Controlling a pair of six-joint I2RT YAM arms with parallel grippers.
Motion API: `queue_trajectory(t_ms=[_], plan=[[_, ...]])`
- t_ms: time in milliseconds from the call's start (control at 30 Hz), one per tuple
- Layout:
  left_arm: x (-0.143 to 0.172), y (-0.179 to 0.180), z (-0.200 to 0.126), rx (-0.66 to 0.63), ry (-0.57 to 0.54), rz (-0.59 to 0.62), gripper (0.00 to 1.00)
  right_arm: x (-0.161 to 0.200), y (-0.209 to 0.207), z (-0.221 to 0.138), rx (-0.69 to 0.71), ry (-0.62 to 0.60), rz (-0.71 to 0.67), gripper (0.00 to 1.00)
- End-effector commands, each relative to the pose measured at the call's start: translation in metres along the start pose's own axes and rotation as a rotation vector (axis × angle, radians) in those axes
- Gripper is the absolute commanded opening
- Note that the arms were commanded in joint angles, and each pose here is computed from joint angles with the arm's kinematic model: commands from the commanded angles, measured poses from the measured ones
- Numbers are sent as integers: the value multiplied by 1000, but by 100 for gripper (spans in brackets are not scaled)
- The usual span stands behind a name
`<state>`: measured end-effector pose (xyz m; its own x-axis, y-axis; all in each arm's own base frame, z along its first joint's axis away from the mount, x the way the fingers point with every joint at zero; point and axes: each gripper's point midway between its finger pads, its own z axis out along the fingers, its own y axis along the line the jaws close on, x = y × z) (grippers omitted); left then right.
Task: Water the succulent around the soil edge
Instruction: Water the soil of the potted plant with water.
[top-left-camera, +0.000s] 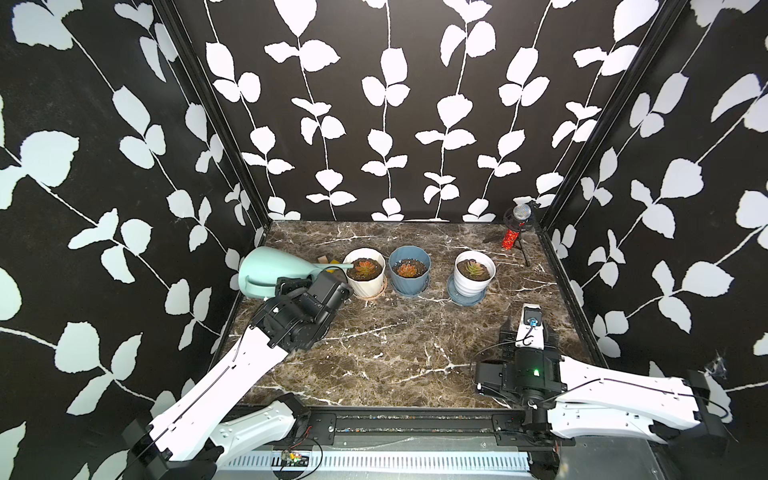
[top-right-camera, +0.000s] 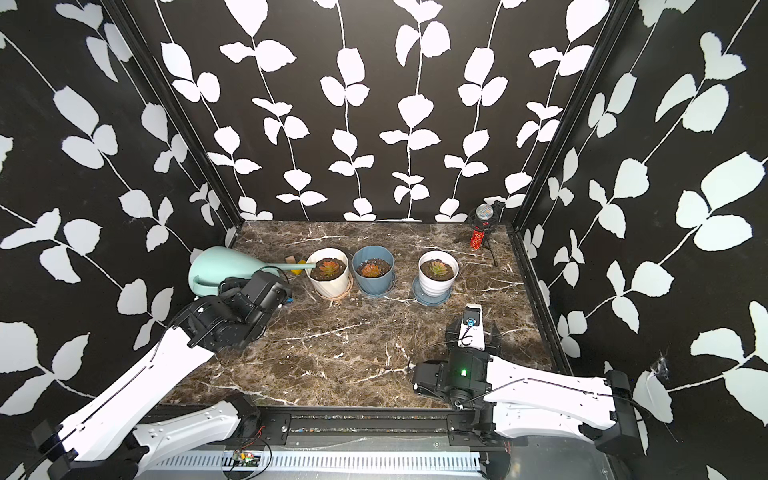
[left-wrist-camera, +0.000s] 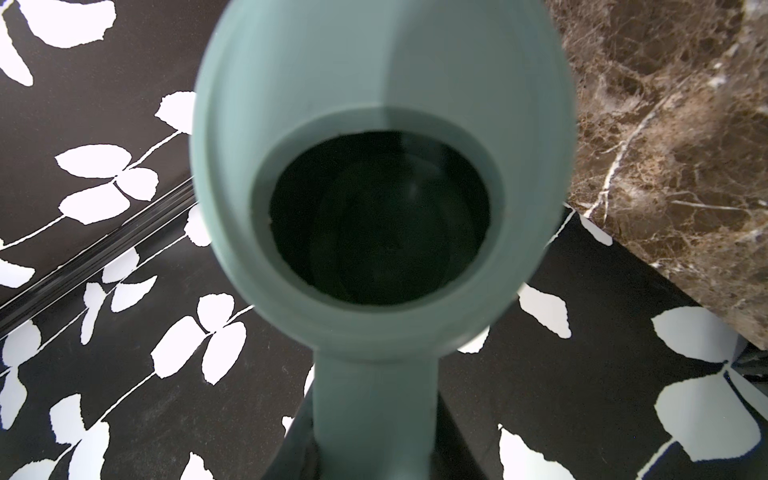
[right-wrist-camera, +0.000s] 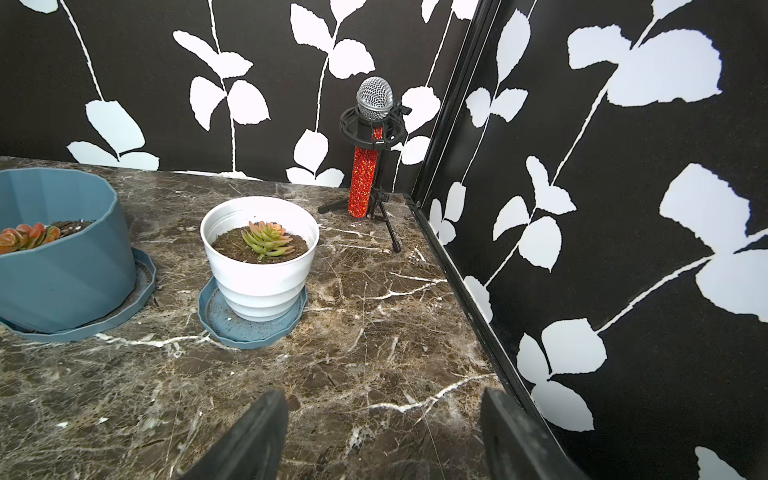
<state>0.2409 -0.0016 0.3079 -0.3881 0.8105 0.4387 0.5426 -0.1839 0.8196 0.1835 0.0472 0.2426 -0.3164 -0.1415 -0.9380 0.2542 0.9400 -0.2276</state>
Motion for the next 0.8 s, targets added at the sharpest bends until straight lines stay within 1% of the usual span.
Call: queue_trajectory(t_ms=[0,467,767], plan=[[8,9,4,-30,51,-45,0,3,-8,2,20,-4,-31,76],[14,11,13,-16,98,-63,0,5,-10,3,28,-7,-30,76],[2,16,20,-8,91,-95,0,4,-13,3,28,-8,-28,76]])
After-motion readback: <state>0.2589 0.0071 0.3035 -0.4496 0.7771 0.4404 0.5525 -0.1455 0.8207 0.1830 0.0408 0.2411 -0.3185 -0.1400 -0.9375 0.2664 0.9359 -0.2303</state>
